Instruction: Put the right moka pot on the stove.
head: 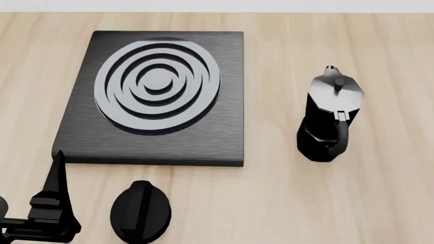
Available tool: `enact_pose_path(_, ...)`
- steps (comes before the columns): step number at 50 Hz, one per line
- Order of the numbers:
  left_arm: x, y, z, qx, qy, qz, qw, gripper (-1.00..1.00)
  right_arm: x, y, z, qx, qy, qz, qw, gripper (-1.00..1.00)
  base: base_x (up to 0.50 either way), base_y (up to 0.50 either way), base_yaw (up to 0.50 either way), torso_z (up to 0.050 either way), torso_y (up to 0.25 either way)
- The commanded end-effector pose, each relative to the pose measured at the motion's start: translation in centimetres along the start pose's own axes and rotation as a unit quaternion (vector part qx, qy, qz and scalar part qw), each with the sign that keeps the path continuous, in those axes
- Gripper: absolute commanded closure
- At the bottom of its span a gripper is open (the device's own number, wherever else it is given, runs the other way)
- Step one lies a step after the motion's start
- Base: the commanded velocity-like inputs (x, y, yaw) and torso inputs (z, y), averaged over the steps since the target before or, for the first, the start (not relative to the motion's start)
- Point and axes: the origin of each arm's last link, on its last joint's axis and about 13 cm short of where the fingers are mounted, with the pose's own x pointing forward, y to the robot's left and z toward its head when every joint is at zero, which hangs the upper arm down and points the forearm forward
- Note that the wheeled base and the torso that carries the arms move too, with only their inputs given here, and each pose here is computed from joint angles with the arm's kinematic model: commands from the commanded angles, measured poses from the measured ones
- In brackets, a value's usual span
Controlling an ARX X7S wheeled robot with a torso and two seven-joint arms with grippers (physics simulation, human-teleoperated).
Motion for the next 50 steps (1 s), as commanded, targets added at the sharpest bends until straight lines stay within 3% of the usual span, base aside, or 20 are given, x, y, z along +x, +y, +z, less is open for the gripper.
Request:
enact_pose_path(1, 0.0, 0.0, 0.0, 0.0, -0.001, 0.0, 1.0, -1.0, -2.6, 1.0, 1.0, -0.027, -0.026, 0.01, 0.999, 1.0, 0.0, 0.0, 0.0, 0.0, 0.0)
enact_pose_path(24, -0.1, 0.0, 0.0, -0.001, -0.003, 0.0, 1.0, -1.0, -3.6, 4.1, 2.4, -0.03, -0.05, 0.075, 0.995, 1.0, 0.0, 0.0, 0.0, 0.0, 0.0)
enact_pose_path(50, 0.0, 0.1, 0.0, -0.001, -0.002, 0.001, 1.0, -1.0, -1.8, 7.5, 2.5, -0.024, -0.064, 0.156, 0.985, 1.0, 0.0, 0.0, 0.0, 0.001, 0.001)
